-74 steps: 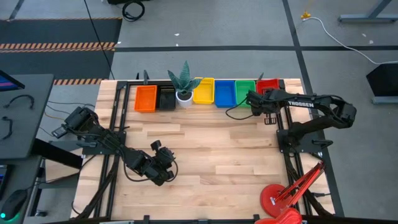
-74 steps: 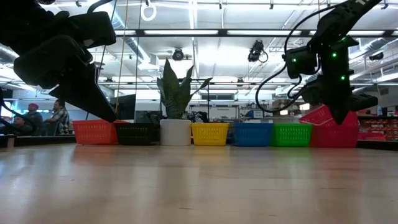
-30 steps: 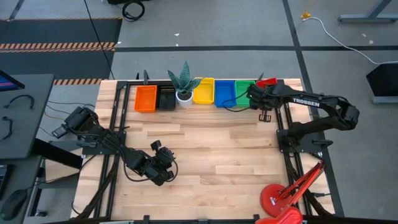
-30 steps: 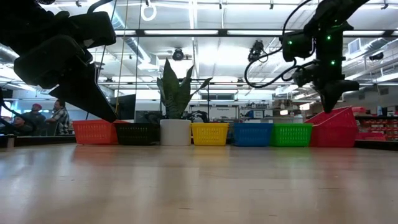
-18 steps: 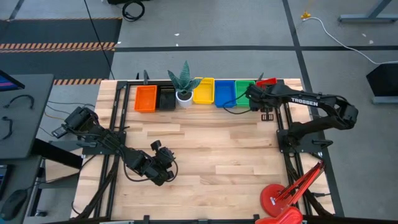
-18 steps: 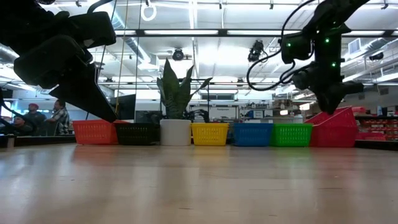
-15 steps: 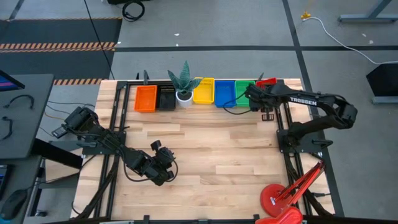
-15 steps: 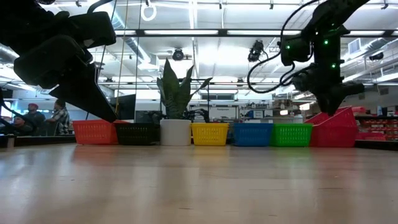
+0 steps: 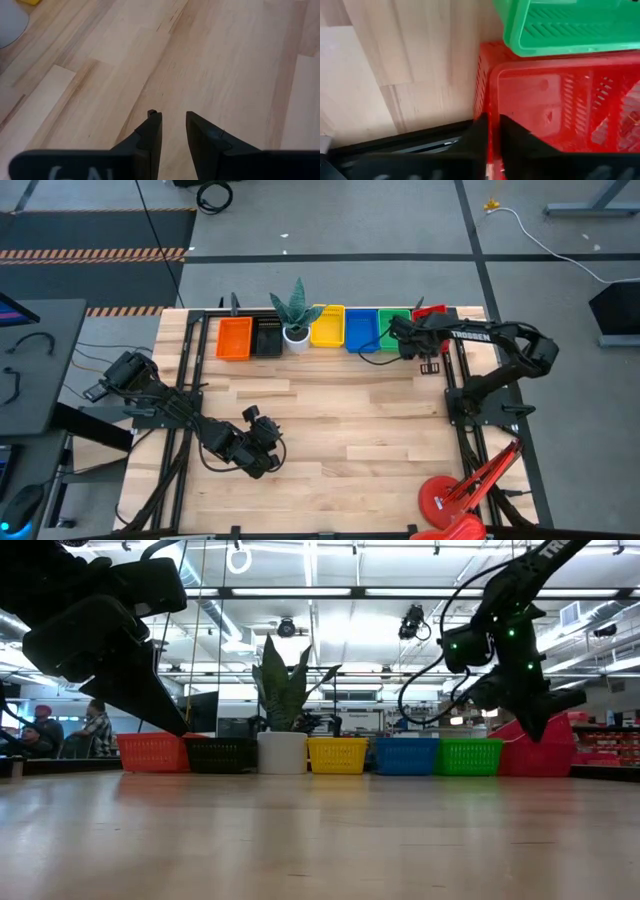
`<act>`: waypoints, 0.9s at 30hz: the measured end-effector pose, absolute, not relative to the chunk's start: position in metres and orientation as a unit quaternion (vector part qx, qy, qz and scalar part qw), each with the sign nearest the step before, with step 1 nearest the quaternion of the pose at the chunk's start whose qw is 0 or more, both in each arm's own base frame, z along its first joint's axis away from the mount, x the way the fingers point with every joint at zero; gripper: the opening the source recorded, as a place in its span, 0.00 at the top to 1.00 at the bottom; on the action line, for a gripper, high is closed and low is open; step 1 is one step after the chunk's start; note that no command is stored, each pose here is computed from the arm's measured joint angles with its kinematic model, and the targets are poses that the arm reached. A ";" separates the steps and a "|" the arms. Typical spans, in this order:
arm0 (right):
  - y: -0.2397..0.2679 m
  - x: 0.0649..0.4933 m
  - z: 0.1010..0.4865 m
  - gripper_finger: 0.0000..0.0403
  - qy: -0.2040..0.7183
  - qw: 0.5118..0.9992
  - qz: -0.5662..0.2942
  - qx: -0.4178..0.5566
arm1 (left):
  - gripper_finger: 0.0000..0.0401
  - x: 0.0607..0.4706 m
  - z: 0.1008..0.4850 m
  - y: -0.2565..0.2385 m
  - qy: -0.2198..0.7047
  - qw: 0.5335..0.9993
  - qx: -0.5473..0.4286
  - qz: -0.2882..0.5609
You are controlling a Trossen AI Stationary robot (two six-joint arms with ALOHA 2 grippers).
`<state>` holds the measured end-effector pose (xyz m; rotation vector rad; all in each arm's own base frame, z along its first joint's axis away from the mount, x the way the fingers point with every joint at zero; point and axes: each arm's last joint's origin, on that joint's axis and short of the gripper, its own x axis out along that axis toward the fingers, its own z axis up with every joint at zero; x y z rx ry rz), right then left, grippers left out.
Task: Stack baskets by color
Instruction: Stack the bottom red bin on the top red bin
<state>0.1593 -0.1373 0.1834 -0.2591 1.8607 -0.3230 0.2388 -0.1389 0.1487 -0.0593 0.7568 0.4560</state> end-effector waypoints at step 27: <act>-0.125 0.156 0.207 0.88 0.736 0.650 -0.157 -0.101 | 0.77 0.239 0.149 -0.139 0.366 0.904 -0.029 0.221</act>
